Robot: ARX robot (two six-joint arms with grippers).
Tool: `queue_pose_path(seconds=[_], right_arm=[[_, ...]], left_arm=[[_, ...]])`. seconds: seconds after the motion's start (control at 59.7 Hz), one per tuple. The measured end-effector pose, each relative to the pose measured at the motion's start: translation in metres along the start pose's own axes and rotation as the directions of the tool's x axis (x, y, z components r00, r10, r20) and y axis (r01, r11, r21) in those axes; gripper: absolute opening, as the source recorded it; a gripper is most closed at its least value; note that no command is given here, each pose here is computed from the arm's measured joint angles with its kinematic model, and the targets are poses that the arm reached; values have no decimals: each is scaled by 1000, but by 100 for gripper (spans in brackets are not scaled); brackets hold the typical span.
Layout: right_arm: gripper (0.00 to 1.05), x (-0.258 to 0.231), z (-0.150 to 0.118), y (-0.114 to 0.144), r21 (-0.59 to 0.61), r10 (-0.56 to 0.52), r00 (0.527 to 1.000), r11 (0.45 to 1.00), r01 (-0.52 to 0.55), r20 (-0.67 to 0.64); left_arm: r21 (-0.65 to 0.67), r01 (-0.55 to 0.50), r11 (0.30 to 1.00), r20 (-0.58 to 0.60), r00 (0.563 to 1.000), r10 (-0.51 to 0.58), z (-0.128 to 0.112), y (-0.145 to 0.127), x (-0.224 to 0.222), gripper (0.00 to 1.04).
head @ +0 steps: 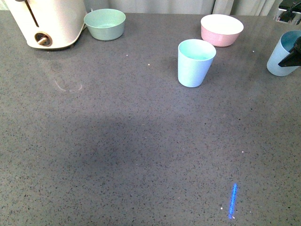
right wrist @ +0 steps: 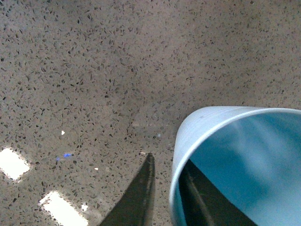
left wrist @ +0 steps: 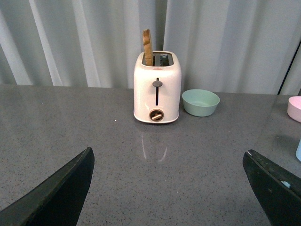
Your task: Stack blue cups with both arms
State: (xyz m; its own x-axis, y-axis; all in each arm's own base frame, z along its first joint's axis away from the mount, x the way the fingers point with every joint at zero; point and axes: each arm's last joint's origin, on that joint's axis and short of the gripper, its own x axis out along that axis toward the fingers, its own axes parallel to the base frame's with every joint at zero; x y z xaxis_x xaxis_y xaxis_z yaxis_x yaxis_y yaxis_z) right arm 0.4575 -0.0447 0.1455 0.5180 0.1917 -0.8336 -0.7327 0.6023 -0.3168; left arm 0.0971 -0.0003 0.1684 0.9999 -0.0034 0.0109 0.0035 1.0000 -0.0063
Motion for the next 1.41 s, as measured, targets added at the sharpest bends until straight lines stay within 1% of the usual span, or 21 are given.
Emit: queue_pose_path(seconds=[0.05, 0.201, 0.302, 0.402, 0.519, 0.586, 0.67, 0.737, 0.838, 1.056, 1.19, 1.407], right_arm=[[2, -2, -2, -1, 4, -3, 1000, 1000, 3, -4], [2, -23, -6, 0, 29, 9, 1000, 1000, -10, 14], [2, -42, -5, 3, 30, 31, 998, 999, -33, 53], [2, -67, 0, 11, 18, 63, 992, 998, -66, 110], [2, -103, 21, 23, -30, 70, 977, 997, -65, 200], [2, -115, 33, 29, -53, 77, 969, 996, -67, 236], [2, -123, 54, 43, -87, 117, 950, 992, -96, 290], [2, -123, 67, 53, -112, 149, 940, 986, -120, 305], [2, -115, 83, 68, -143, 169, 941, 981, -131, 295], [2, -93, 105, 91, -174, 210, 944, 970, -169, 255], [2, -76, 113, 96, -179, 222, 949, 967, -184, 225], [2, -62, 128, 93, -176, 220, 948, 968, -182, 230]], left_arm=[[0, 0, 1000, 0, 1000, 0, 0, 0, 0, 96], [0, 0, 1000, 0, 1000, 0, 0, 0, 0, 96], [0, 0, 1000, 0, 1000, 0, 0, 0, 0, 96], [0, 0, 1000, 0, 1000, 0, 0, 0, 0, 96], [0, 0, 1000, 0, 1000, 0, 0, 0, 0, 96], [0, 0, 1000, 0, 1000, 0, 0, 0, 0, 96], [0, 0, 1000, 0, 1000, 0, 0, 0, 0, 96], [0, 0, 1000, 0, 1000, 0, 0, 0, 0, 96], [0, 0, 1000, 0, 1000, 0, 0, 0, 0, 96], [0, 0, 1000, 0, 1000, 0, 0, 0, 0, 96], [0, 0, 1000, 0, 1000, 0, 0, 0, 0, 96], [0, 0, 1000, 0, 1000, 0, 0, 0, 0, 96]])
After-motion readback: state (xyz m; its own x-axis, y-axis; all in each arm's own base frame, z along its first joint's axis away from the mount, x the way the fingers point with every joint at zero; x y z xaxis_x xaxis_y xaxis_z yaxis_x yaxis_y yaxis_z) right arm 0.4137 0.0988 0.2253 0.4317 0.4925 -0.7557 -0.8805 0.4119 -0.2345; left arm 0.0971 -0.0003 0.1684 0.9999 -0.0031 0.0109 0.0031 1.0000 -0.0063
